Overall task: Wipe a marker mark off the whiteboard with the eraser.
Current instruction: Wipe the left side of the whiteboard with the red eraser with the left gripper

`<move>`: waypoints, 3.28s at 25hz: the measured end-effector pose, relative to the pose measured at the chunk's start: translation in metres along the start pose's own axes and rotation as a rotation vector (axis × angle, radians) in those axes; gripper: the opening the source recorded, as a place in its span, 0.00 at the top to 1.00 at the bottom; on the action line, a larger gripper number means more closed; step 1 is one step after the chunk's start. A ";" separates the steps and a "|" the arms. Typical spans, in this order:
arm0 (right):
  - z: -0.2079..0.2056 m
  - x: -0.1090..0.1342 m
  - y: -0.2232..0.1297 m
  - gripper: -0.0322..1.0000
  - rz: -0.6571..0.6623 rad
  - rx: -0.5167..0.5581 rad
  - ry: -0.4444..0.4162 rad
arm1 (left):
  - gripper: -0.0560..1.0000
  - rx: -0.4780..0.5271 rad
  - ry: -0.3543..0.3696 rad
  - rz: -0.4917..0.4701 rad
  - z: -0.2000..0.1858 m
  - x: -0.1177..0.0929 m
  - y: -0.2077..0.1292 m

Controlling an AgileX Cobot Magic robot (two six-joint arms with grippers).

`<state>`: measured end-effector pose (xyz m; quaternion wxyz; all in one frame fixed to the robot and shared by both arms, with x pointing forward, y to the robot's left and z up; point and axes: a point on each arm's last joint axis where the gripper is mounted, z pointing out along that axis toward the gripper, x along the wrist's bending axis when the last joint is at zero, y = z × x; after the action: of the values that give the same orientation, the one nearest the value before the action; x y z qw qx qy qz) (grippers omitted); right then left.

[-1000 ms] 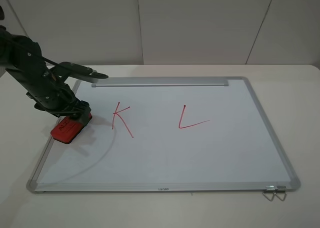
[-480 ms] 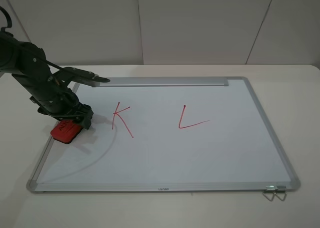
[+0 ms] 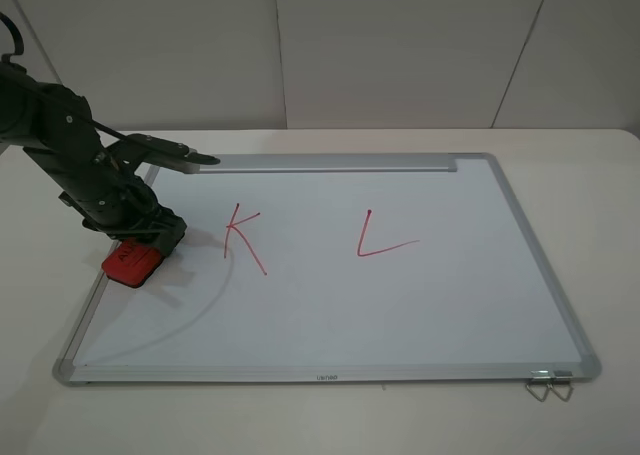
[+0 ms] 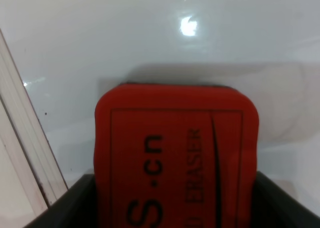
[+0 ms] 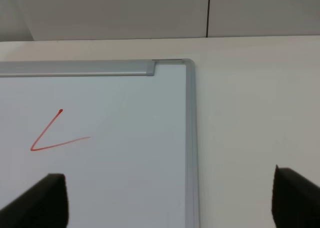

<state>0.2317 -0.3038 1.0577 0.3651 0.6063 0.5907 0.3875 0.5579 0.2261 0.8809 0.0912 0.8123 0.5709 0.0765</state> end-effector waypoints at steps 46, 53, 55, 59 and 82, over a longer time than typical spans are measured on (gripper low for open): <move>0.000 0.000 0.000 0.27 0.000 0.000 0.000 | 0.41 0.047 -0.009 0.174 0.027 -0.061 0.090; 0.000 0.000 0.000 0.27 0.000 0.000 0.000 | 0.41 0.036 -0.037 0.298 0.029 -0.113 0.086; 0.000 0.000 0.000 0.27 0.000 0.000 0.000 | 0.41 0.035 -0.061 0.328 0.028 -0.133 0.082; 0.000 0.000 0.000 0.27 0.000 0.000 0.000 | 0.41 0.036 -0.103 0.368 0.027 -0.164 0.074; 0.000 0.000 0.000 0.27 0.000 0.000 0.000 | 0.41 0.132 -0.073 0.106 0.029 -0.105 0.040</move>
<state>0.2317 -0.3038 1.0577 0.3651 0.6063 0.5907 0.3875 0.5659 0.1125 0.8602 0.0539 0.8480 0.5271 0.0135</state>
